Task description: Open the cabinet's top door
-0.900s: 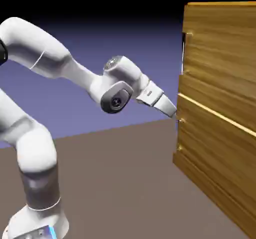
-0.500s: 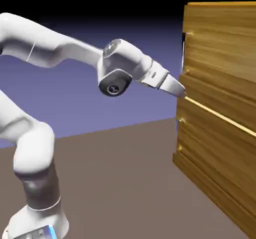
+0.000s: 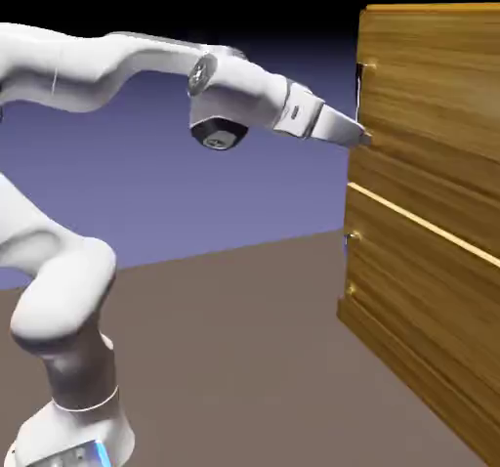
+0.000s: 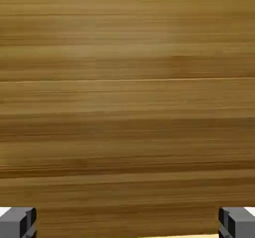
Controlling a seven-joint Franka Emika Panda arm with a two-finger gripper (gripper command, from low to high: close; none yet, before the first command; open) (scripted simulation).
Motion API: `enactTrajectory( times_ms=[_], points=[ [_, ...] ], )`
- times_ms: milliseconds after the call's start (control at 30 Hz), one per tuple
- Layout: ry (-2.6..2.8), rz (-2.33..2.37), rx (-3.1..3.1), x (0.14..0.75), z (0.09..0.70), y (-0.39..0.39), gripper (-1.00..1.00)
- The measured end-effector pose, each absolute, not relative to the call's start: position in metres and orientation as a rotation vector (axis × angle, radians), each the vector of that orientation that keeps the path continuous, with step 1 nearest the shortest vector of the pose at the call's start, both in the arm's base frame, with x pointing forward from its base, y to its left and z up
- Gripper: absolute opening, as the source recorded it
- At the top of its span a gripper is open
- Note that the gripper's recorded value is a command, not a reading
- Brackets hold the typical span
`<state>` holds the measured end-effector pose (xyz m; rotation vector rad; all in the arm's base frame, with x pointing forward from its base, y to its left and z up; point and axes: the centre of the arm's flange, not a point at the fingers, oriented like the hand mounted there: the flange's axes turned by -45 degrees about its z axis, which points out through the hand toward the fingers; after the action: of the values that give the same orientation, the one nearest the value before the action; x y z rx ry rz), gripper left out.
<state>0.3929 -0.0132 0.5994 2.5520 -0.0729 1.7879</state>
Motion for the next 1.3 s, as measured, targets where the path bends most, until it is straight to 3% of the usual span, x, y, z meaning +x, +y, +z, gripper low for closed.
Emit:
enactTrajectory(
  times_ms=[567,1300],
  points=[
    [-0.057,2.038,2.351,0.406,0.611,0.040,0.00],
    [-0.038,2.201,2.202,0.471,0.567,0.130,0.00]
  ],
)
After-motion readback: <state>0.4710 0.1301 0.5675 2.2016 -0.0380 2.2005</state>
